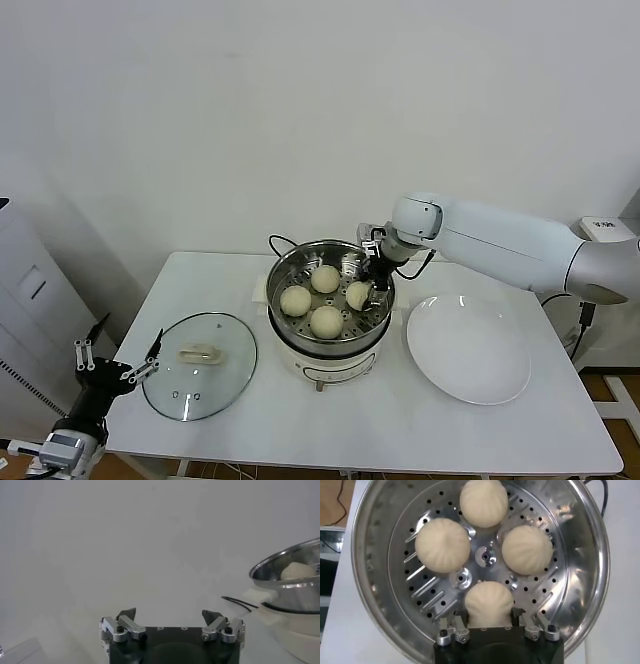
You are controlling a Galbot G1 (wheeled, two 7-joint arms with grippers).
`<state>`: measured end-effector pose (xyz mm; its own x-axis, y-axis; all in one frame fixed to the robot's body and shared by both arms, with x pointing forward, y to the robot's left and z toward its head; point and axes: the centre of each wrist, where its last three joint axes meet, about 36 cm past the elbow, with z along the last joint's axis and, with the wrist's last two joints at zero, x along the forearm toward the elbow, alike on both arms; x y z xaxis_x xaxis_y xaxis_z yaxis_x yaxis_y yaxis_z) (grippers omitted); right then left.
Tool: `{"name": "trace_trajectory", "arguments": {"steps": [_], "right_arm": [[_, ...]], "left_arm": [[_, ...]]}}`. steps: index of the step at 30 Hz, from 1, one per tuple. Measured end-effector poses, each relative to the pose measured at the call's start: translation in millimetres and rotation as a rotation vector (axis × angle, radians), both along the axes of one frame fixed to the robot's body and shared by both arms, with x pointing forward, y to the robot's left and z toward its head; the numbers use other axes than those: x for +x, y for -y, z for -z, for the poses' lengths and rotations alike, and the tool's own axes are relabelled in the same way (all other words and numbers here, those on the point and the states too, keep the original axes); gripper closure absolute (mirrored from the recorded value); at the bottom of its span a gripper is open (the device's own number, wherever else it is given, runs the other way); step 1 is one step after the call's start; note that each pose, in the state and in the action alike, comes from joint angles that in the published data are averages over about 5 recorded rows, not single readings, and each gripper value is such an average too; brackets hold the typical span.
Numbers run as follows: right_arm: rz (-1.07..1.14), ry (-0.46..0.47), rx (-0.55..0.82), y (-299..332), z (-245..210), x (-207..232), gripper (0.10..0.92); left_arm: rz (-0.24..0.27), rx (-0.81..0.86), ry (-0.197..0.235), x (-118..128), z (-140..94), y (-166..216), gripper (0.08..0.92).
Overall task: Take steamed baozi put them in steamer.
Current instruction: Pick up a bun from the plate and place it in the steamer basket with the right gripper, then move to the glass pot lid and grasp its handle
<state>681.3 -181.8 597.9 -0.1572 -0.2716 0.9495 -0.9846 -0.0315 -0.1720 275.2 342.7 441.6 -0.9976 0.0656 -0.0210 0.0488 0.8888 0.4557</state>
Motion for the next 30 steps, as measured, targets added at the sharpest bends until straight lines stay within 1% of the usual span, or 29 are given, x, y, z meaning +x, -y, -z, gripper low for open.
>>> {"name": "trace_trajectory", "arguments": {"steps": [2,5,11,15,18,22,27,30], "right_arm": [[0.006,0.003,0.007,1,-3,1,0.265],[0.017,0.01,0.024,5,-12,2,0.213],[0.042,0.042,0.101,17,-31,3,0.2],[0.08,0.106,0.228,31,-35,3,0.2],[0.137,0.189,0.366,42,-25,3,0.2],[0.273,0.355,0.589,58,-4,2,0.2],[0.53,0.563,0.845,86,27,-8,0.2],[0.705,0.649,0.964,107,49,-20,0.2]], "left_arm": [[0.001,0.001,0.001,0,0,0,0.177],[0.003,0.002,0.002,0,-1,0,0.177],[0.005,0.001,0.008,1,-3,0,0.177],[0.006,-0.002,0.017,2,-5,1,0.177],[0.006,-0.001,0.023,4,-6,2,0.177],[0.01,0.003,0.033,7,-9,4,0.177],[0.013,0.005,0.046,10,-12,7,0.177],[0.015,0.005,0.05,10,-13,9,0.177]]}}
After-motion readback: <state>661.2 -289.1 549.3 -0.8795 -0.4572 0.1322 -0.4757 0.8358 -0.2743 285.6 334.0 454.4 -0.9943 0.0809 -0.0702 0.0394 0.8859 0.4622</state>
